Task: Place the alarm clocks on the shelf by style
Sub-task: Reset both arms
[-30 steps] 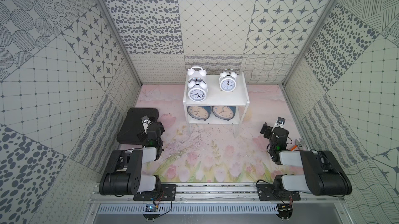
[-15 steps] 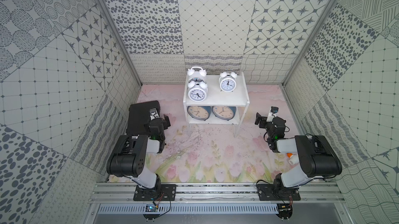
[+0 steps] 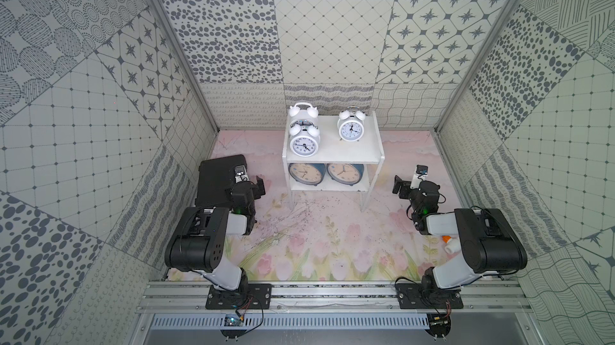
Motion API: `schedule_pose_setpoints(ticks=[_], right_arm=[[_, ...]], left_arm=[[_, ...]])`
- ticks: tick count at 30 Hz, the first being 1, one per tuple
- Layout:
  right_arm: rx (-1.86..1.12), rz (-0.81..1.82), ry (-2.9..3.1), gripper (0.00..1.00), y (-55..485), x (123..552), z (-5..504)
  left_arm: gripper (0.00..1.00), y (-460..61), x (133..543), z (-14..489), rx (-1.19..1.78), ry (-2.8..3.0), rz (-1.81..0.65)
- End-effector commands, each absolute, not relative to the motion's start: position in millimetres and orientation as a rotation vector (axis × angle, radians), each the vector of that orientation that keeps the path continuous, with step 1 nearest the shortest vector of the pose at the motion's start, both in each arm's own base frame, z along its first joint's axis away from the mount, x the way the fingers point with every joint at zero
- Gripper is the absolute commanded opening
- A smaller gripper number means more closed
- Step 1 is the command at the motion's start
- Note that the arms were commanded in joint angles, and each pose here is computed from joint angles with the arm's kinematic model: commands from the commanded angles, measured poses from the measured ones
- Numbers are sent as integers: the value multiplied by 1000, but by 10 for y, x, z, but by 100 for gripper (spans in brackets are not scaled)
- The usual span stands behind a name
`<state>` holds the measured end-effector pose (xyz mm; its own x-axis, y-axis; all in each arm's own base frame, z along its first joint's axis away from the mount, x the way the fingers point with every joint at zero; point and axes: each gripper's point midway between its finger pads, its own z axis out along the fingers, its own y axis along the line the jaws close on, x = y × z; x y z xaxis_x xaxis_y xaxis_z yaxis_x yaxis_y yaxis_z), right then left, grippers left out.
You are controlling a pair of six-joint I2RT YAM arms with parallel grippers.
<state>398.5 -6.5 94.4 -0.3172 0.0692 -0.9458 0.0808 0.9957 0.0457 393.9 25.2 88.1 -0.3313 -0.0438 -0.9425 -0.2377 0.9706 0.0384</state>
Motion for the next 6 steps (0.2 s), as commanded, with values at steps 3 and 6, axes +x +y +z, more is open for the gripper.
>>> schedule_pose_setpoints(ticks=[3,6], right_arm=[[18,14,1882,99,80,4070,1050],[17,15,1879,99,85,4062,1052]], left_arm=[[100,102,3960,836,-140,1926,138],[100,95,3961,838,-137,1926,135]])
